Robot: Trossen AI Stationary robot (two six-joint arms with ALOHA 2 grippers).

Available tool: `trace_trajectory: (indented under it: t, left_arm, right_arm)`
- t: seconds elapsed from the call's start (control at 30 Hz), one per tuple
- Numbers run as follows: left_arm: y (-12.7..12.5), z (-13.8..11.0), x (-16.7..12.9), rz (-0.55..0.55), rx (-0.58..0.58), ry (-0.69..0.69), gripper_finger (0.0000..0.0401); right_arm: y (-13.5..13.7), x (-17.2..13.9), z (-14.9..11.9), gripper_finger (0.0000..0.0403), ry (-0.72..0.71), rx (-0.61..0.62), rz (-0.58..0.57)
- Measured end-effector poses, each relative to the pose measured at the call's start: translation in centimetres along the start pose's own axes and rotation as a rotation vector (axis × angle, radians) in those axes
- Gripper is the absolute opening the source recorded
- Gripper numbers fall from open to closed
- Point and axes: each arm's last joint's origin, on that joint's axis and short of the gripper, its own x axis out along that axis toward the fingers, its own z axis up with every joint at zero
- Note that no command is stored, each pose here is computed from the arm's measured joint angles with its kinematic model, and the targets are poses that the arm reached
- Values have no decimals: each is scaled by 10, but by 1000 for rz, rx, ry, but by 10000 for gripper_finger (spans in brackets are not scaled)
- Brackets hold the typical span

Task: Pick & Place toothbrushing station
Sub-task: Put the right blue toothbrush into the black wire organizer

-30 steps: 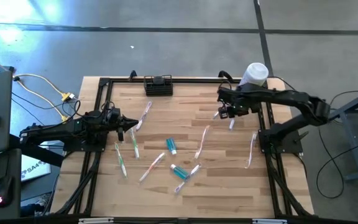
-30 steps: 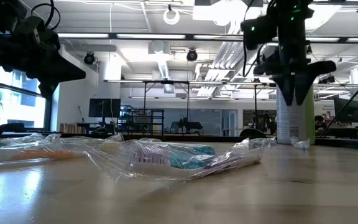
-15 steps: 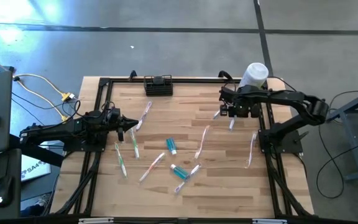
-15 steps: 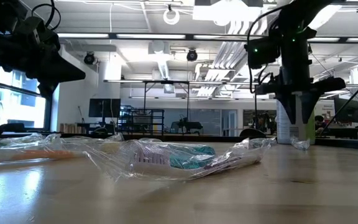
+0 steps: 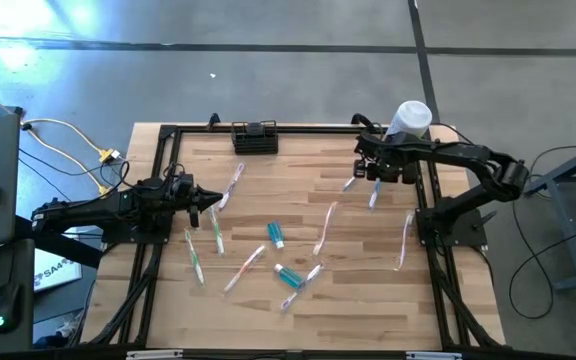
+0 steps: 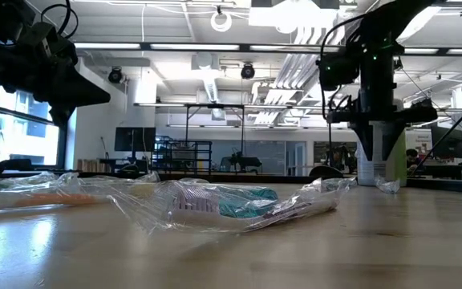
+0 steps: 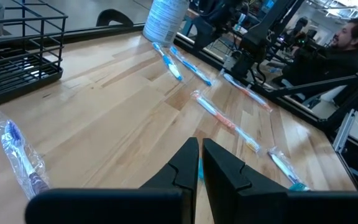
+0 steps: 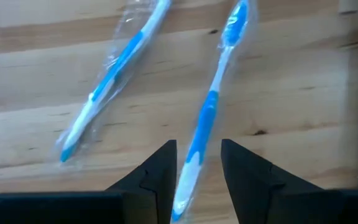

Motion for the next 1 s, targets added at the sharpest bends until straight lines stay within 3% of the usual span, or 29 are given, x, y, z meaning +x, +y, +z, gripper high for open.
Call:
trace_trajectory:
  t: [0.2, 0.6, 1.0]
  left_arm:
    - [0, 0, 0, -3, 0, 3, 22]
    - [0, -1, 0, -16, 0, 12, 22]
    - [-1, -1, 0, -32, -52, 23, 22]
  right_arm:
    - [-6, 19, -6, 119, -1, 34, 11]
    - [-2, 25, 0, 119, -63, 38, 27]
    - [0, 41, -2, 119, -9, 43, -51]
